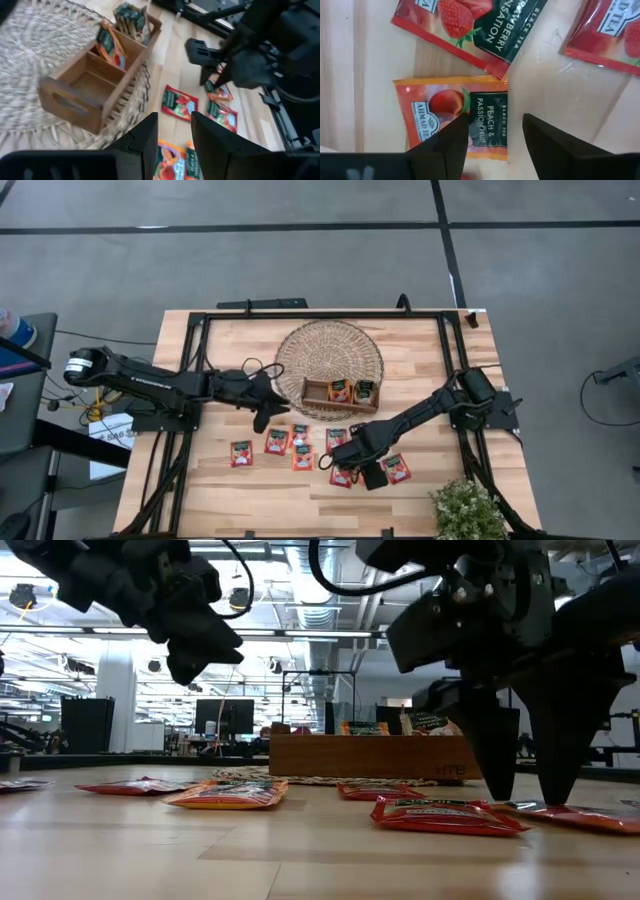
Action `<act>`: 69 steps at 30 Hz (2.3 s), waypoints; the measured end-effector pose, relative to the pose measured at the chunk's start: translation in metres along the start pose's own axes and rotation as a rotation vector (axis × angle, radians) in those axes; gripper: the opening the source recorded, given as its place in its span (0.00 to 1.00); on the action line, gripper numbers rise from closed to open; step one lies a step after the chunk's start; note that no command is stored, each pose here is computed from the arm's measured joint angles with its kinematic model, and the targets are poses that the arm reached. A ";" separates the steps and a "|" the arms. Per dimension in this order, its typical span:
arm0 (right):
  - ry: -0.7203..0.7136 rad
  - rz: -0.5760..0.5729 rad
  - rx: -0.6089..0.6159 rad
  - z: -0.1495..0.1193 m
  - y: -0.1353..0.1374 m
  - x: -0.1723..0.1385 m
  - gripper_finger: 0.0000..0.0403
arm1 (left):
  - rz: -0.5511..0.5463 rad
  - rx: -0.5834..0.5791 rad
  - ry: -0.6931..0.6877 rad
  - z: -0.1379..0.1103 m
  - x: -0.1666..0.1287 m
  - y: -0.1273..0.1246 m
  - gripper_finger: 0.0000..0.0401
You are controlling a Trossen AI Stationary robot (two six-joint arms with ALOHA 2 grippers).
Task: Pick & Place Tea
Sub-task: Put the orange tea bag into the middle section of the wooden organizer
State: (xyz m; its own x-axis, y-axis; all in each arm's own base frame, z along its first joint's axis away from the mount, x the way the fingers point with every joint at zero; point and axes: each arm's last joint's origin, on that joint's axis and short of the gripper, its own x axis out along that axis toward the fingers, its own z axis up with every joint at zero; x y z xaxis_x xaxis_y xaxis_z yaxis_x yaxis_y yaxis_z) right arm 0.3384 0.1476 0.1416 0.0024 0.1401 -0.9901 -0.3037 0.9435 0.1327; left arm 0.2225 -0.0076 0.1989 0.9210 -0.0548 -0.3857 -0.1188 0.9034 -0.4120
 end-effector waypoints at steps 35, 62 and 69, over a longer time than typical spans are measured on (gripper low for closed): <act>0.029 -0.141 0.261 -0.031 0.003 -0.046 0.00 | -0.008 0.010 0.149 -0.018 -0.001 0.003 0.27; -0.044 -0.931 0.151 0.015 -0.068 -0.131 0.00 | -0.009 0.010 0.138 -0.017 -0.001 0.002 0.27; -0.001 -1.034 0.128 0.029 -0.074 -0.103 0.00 | -0.007 0.011 0.131 -0.016 -0.001 0.002 0.27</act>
State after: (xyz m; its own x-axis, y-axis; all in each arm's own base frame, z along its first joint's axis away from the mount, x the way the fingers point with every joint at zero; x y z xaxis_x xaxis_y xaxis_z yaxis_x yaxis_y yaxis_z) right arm 0.3886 0.0722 0.2352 0.2046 -0.7547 -0.6234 -0.0497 0.6280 -0.7766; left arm 0.2155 -0.0124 0.1848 0.8653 -0.1161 -0.4877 -0.1072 0.9074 -0.4063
